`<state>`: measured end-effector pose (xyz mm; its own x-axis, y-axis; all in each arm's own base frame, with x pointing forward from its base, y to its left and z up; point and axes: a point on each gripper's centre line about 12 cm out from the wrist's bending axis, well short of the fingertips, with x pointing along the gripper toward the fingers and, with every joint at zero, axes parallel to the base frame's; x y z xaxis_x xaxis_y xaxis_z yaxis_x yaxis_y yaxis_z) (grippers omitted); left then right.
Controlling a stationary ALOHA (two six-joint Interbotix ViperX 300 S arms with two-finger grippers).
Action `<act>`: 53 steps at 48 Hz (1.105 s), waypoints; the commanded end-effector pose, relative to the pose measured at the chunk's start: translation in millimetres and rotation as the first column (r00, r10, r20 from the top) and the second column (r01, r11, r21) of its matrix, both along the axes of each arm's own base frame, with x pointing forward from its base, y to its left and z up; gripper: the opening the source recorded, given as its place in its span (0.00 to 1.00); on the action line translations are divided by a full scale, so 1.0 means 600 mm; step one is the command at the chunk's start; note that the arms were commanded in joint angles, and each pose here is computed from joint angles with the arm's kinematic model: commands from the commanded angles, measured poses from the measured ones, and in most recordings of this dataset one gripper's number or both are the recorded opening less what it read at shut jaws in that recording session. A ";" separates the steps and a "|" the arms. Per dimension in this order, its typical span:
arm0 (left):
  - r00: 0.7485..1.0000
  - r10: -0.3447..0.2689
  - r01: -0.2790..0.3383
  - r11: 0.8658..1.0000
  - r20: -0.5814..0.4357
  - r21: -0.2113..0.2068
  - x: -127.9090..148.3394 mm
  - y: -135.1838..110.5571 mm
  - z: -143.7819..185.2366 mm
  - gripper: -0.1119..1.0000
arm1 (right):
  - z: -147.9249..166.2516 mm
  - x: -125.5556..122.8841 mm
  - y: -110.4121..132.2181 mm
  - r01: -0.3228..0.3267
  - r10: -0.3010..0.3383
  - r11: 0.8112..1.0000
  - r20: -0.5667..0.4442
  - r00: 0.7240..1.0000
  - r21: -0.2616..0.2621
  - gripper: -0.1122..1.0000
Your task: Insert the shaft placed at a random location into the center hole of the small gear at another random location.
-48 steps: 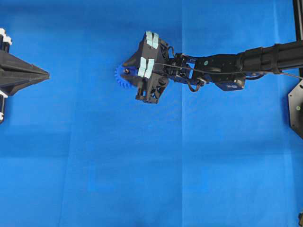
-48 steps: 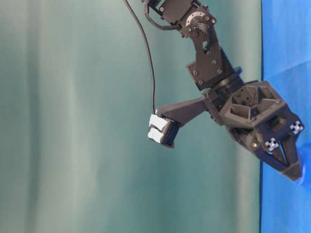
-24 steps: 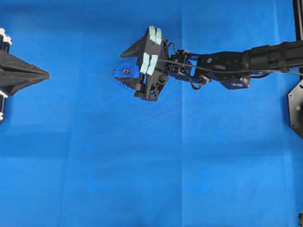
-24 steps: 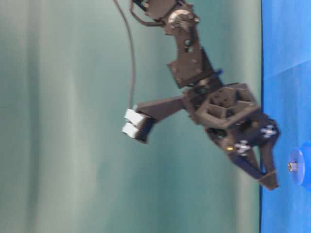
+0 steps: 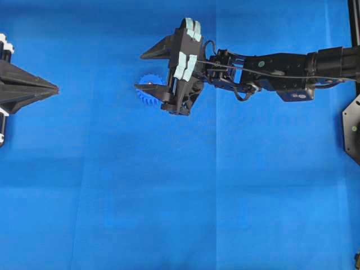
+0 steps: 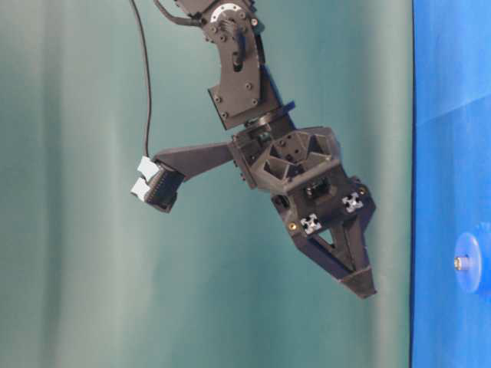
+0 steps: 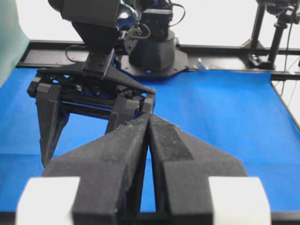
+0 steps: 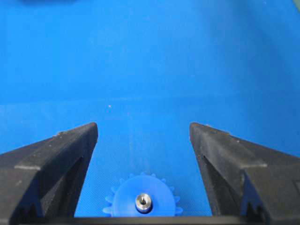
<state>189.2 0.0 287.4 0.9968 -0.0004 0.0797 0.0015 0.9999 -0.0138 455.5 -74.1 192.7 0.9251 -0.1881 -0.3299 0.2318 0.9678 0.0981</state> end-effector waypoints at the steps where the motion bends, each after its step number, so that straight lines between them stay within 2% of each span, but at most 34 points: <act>1: 1.000 -0.002 0.002 1.000 0.012 0.000 0.001 0.000 0.007 0.10 | 0.038 -0.001 0.004 -0.004 0.005 1.000 0.053 0.999 -0.010 0.75; 11: 1.000 -0.002 0.002 1.000 0.026 0.000 -0.002 0.000 0.011 0.10 | 0.050 -0.021 0.017 -0.019 0.020 1.000 0.060 0.998 -0.012 0.75; 22: 1.000 0.000 0.000 1.000 0.028 0.000 -0.003 0.000 0.012 0.10 | 0.058 -0.072 0.035 -0.035 0.035 0.999 0.055 0.998 -0.008 0.75; 39: 1.000 0.000 0.000 1.000 0.026 0.000 -0.003 0.000 0.011 0.10 | 0.060 -0.143 0.043 -0.029 0.029 1.000 0.048 0.998 0.005 0.75; 53: 1.000 0.000 0.000 1.000 0.026 0.000 -0.003 0.000 0.011 0.10 | 0.058 -0.153 0.044 -0.029 0.029 1.000 0.045 0.999 0.006 0.75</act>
<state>186.1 0.0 289.8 0.9953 -0.0004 0.0965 0.0018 0.9999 -0.0138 363.3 -47.8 216.7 0.9338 -0.1574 -0.3212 0.2011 0.9737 0.1075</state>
